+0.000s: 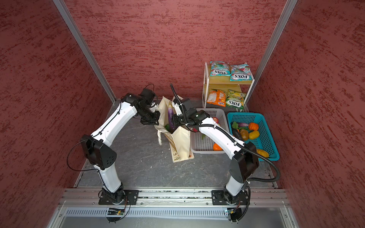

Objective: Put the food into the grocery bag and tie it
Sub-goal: 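Lift the purple eggplant with the right gripper and carry it over the tote bag, then lower the eggplant into the tote bag and open the right gripper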

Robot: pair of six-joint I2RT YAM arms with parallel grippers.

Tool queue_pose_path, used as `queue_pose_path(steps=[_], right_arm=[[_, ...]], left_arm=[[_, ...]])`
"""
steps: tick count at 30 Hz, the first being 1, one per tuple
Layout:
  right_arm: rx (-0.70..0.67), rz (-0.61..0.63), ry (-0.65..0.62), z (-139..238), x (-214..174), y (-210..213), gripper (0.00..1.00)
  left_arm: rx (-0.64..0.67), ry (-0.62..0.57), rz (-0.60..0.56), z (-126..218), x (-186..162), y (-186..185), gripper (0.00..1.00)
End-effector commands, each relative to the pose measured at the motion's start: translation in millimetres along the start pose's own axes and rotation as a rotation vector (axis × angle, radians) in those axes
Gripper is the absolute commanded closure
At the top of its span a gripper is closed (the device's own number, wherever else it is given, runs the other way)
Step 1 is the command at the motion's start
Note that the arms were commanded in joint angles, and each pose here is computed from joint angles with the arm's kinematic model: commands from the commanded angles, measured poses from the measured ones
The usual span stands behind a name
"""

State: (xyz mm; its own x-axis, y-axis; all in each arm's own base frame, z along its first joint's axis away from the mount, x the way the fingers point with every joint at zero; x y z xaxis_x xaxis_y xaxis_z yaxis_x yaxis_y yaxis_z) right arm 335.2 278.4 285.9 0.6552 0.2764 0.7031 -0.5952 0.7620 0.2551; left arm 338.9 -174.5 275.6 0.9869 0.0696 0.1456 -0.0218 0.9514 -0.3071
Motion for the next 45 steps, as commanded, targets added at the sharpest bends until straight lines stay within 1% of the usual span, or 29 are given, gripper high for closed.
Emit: queue_pose_path(steps=[1, 14, 23, 29, 32, 38, 41, 45], right_arm=[[-0.009, 0.038, 0.04, 0.1, -7.1, 0.0, 0.77], [-0.014, 0.053, 0.163, -28.2, -27.0, -6.8, 0.77], [-0.016, 0.037, 0.198, -51.3, -33.6, -12.0, 0.73], [-0.036, 0.064, 0.19, -57.6, -31.2, -15.2, 0.68], [-0.044, 0.061, 0.184, -59.5, -27.3, -15.8, 0.62], [-0.09, 0.076, 0.118, -46.8, -8.9, -16.2, 0.43], [-0.114, 0.086, 0.065, -31.0, 6.8, -14.4, 0.37], [-0.175, 0.114, -0.072, 11.6, 42.8, -9.7, 0.32]], left_arm=[[-0.019, -0.004, -0.006, -0.4, 7.0, -3.5, 1.0], [-0.024, -0.019, -0.004, 1.1, 11.4, -2.4, 1.0], [-0.028, -0.026, -0.003, 2.6, 13.3, -1.9, 1.0], [-0.031, -0.031, -0.003, 3.9, 14.9, -1.3, 1.0], [-0.032, -0.034, -0.003, 4.4, 15.5, -0.9, 1.0], [-0.032, -0.034, -0.001, 4.6, 14.9, -0.6, 1.0], [-0.031, -0.038, -0.002, 5.7, 14.6, -0.4, 1.0], [-0.029, -0.038, 0.0, 5.1, 14.7, 0.6, 1.0]])
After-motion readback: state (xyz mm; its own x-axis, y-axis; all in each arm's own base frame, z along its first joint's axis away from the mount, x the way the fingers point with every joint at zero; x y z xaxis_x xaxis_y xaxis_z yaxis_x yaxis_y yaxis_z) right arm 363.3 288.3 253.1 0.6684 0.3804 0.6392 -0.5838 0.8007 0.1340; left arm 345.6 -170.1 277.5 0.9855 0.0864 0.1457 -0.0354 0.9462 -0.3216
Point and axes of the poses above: each gripper's point midway between its finger pads, its own z axis back along the fingers, its own y axis along the line the jaws close on, x = y × z, the point moved 6 cm from there along z, back along the fingers, and after that the axes turned 7 degrees about z, right-handed, at the moved point
